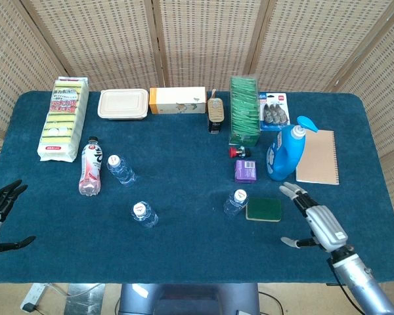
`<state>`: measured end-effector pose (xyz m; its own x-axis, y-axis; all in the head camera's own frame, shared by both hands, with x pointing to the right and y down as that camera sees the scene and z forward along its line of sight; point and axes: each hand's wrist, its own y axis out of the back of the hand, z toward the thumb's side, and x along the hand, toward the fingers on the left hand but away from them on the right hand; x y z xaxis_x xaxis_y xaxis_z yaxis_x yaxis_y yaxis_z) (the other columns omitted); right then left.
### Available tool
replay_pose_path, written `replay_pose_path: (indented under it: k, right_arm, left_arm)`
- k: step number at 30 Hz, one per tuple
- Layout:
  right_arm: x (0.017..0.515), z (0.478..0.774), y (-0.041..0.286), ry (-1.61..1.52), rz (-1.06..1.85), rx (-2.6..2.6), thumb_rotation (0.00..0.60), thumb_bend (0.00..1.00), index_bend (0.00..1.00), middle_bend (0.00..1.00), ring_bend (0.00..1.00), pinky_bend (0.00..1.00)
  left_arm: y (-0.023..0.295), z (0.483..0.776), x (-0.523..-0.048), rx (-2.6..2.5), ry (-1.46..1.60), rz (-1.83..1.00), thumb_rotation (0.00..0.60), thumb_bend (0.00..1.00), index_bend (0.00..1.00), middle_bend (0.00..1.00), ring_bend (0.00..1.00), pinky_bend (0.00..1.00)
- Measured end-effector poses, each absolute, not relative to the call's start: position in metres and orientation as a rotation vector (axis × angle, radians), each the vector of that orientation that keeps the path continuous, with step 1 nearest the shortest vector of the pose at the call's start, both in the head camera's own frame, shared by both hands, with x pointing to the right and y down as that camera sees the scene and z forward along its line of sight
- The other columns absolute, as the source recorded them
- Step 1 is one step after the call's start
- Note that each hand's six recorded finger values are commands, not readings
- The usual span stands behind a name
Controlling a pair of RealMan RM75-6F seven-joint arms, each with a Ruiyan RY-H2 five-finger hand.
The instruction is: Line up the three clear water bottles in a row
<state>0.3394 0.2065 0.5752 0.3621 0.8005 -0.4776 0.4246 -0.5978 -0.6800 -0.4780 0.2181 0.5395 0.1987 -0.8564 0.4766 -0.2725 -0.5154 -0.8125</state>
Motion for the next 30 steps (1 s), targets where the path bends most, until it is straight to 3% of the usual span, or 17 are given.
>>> replay_pose_path:
  k: [10,18,30]
  right_arm:
    - [0.401,0.554,0.259,-1.058,1.295,-2.044,0.6,0.15,0.04,0.03,0.04,0.17]
    - [0.409,0.548,0.259,-1.045,1.336,-1.991,0.6,0.14,0.04,0.03,0.04,0.12]
    - [0.414,0.542,0.256,-1.093,1.317,-2.035,0.6,0.12,0.04,0.03,0.04,0.11]
  left_arm:
    - [0.215,0.584,-0.445,-2.267,0.96,-1.132,0.6,0.09,0.0,0.0,0.0,0.09]
    - [0.211,0.624,-0.391,-2.498,0.967,-0.913,0.6,0.09,0.0,0.0,0.0,0.09]
    - [0.202,0.661,-0.346,-2.635,1.067,-0.769,0.6,0.1,0.0,0.0,0.0,0.09]
